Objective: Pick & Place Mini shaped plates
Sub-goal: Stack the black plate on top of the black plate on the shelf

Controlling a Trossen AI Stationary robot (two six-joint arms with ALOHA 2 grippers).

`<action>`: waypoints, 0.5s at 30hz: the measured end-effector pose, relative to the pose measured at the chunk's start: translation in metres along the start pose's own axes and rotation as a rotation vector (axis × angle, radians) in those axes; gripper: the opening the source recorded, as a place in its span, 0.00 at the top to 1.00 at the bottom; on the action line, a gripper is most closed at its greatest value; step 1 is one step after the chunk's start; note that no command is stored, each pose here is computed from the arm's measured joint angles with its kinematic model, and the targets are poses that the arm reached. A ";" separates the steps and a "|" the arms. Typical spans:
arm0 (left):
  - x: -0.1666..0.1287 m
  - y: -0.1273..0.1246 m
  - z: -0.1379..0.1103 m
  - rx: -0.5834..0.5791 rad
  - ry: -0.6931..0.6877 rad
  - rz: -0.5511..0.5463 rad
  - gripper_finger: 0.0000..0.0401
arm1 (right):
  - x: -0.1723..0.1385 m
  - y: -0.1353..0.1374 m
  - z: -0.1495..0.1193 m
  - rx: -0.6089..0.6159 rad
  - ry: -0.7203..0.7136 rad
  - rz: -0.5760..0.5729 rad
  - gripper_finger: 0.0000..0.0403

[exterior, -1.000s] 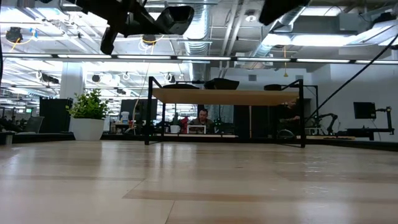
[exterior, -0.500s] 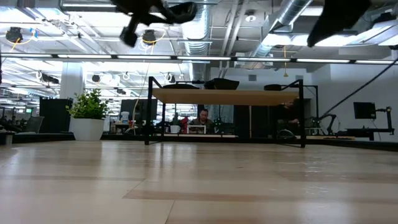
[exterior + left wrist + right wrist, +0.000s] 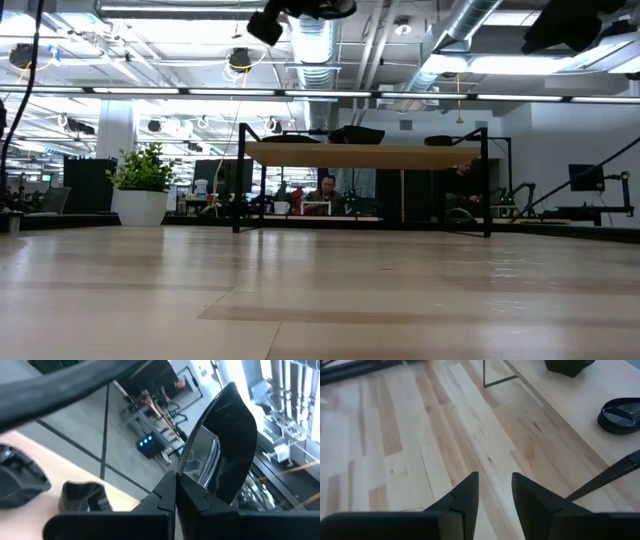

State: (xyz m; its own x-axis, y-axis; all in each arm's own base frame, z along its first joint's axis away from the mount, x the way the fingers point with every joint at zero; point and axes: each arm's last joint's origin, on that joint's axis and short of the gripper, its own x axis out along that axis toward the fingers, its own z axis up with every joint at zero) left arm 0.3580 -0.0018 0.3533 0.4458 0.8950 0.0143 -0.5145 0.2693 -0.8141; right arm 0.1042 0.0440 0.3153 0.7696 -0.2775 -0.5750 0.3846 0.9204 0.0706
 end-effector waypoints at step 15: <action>0.035 0.001 0.019 -0.131 -0.118 0.097 0.99 | -0.014 -0.006 -0.009 -0.061 0.031 0.097 0.72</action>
State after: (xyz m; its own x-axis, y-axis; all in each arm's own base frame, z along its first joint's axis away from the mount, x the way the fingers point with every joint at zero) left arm 0.3592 0.0368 0.3639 0.3061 0.9520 -0.0061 -0.4479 0.1384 -0.8833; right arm 0.0869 0.0448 0.3160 0.7852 -0.1787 -0.5930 0.2765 0.9579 0.0775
